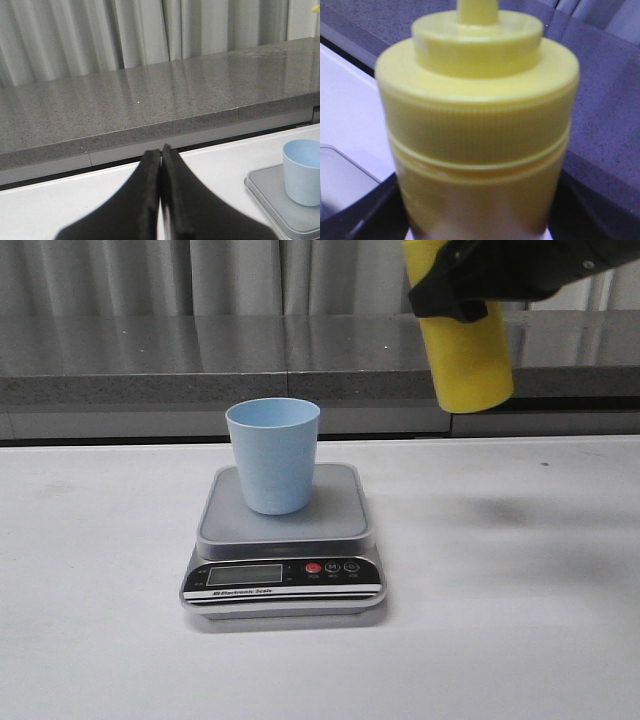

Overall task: Pour seasoning into cup on scale with both arms
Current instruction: 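Tilt the bottle upright with the right gripper and move it back, then lower the yellow bottle onto the table beside the scale with the right gripper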

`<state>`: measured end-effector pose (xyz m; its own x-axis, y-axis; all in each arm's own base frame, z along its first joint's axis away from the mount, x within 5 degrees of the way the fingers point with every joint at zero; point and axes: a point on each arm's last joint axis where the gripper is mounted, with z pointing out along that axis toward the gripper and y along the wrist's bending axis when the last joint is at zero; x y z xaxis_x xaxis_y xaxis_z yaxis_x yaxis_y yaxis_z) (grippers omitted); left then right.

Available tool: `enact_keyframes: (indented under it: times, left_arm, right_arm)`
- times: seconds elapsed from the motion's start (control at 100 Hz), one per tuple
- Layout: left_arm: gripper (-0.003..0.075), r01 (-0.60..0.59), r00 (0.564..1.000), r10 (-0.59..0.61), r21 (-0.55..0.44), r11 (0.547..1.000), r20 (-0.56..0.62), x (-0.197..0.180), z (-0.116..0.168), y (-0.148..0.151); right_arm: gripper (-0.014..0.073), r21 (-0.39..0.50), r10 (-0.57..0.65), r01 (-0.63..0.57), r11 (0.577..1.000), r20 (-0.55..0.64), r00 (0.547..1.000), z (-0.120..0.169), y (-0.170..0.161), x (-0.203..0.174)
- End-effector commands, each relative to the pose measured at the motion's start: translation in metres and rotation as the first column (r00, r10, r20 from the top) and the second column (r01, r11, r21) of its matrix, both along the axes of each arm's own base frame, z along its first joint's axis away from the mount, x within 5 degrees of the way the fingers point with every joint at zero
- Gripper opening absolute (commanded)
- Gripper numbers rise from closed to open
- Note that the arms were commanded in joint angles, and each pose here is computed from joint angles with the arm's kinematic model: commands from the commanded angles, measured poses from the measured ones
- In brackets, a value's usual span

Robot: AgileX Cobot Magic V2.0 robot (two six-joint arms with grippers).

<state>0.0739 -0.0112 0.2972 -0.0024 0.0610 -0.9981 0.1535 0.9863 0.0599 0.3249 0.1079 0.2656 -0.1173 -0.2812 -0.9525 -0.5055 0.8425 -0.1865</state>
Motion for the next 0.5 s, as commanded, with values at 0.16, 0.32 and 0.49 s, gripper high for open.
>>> enact_keyframes:
  times: [0.16, 0.32, 0.49]
  left_arm:
    - [-0.0018, 0.007, 0.995, -0.005, -0.021, 1.000, 0.100, -0.001, 0.016, 0.000]
    - [-0.0018, 0.007, 0.995, -0.005, -0.021, 1.000, 0.100, -0.001, 0.016, 0.000]
    - [-0.0018, 0.007, 0.995, -0.005, -0.021, 1.000, 0.100, -0.001, 0.016, 0.000]
  right_arm:
    - [0.0151, 0.253, -0.073, 0.039, 0.967, 0.126, 0.989, -0.016, -0.026, -0.030]
    - [0.0151, 0.271, -0.075, 0.049, 0.961, 0.087, 0.993, -0.036, -0.029, -0.040]
    - [0.0151, 0.280, -0.064, 0.039, 0.959, 0.082, 0.995, -0.046, -0.027, -0.037]
